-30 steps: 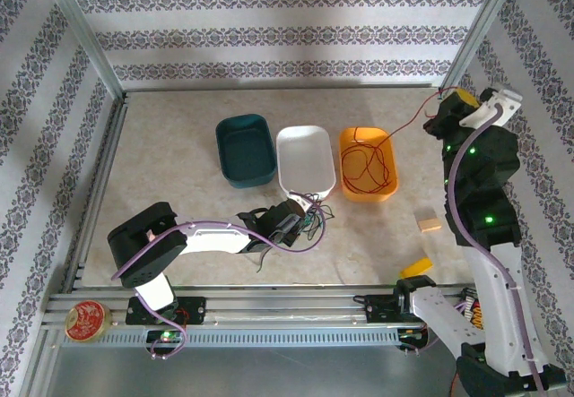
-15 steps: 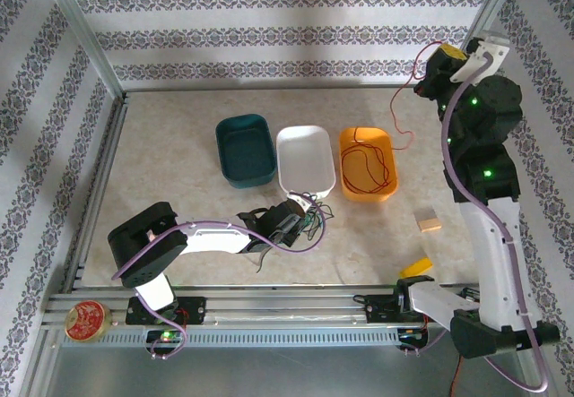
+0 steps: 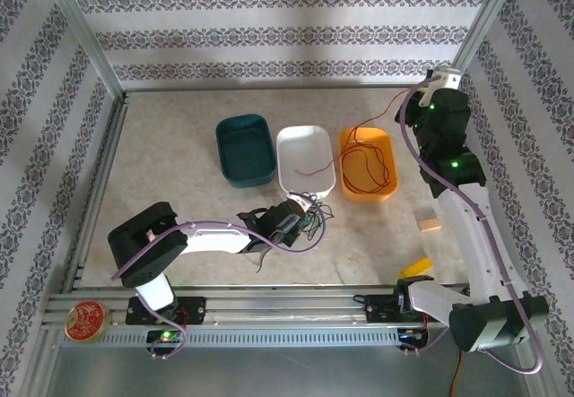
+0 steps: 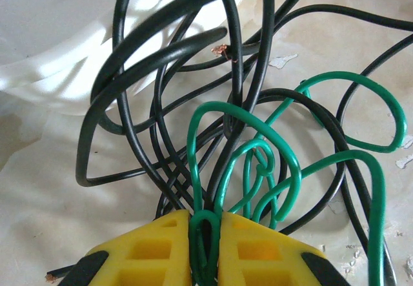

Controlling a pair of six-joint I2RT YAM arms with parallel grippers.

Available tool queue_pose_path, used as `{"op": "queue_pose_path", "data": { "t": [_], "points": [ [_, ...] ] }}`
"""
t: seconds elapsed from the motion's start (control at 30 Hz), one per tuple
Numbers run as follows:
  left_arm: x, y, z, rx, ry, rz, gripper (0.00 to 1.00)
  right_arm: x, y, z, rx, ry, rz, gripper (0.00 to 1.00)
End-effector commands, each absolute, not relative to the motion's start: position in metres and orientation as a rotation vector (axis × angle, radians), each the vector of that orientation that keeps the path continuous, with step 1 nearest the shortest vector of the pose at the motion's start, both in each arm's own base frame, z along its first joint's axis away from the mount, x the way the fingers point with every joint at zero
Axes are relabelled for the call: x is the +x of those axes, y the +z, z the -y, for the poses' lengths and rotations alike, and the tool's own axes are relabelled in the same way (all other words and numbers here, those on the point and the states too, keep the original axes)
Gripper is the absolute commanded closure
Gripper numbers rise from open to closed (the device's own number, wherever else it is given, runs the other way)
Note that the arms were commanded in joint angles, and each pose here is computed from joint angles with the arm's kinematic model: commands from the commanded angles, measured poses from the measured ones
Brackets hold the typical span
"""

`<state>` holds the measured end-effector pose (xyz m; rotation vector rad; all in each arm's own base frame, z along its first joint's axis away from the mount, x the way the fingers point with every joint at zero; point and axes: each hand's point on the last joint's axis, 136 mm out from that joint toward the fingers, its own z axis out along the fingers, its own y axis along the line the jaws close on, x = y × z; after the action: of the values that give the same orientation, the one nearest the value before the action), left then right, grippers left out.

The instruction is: Untangle the cables

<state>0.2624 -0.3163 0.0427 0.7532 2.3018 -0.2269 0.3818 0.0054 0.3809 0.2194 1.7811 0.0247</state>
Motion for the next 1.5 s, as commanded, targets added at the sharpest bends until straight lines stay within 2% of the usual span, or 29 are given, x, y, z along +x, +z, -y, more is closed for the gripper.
{"op": "queue_pose_path", "data": {
  "t": [0.0,0.13,0.33,0.5,0.93,1.23,1.47],
  "points": [
    [0.239,0.009,0.296,0.863,-0.119,-2.414,0.87,0.367,0.4,0.012,0.287,-0.032,-1.707,1.0],
    [0.239,0.007,0.297,0.87,-0.121,-2.417,0.87,0.361,0.424,0.02,0.297,-0.048,-1.648,1.0],
    [0.239,0.007,0.298,0.87,-0.121,-2.418,0.87,0.352,0.473,0.013,0.272,0.078,-1.523,1.0],
    [0.239,0.008,0.297,0.868,-0.118,-2.416,0.87,0.352,0.483,0.014,0.272,0.087,-1.504,1.0],
    [0.237,0.007,0.296,0.878,-0.111,-2.415,0.87,0.371,0.418,0.028,0.335,0.012,-1.653,1.0],
    [0.237,0.005,0.301,0.9,-0.115,-2.419,0.87,0.364,0.312,0.029,0.468,-0.057,-1.884,1.0],
    [0.236,0.004,0.304,0.92,-0.114,-2.42,0.87,0.355,0.261,0.031,0.526,-0.251,-1.971,1.0]
  ]
}}
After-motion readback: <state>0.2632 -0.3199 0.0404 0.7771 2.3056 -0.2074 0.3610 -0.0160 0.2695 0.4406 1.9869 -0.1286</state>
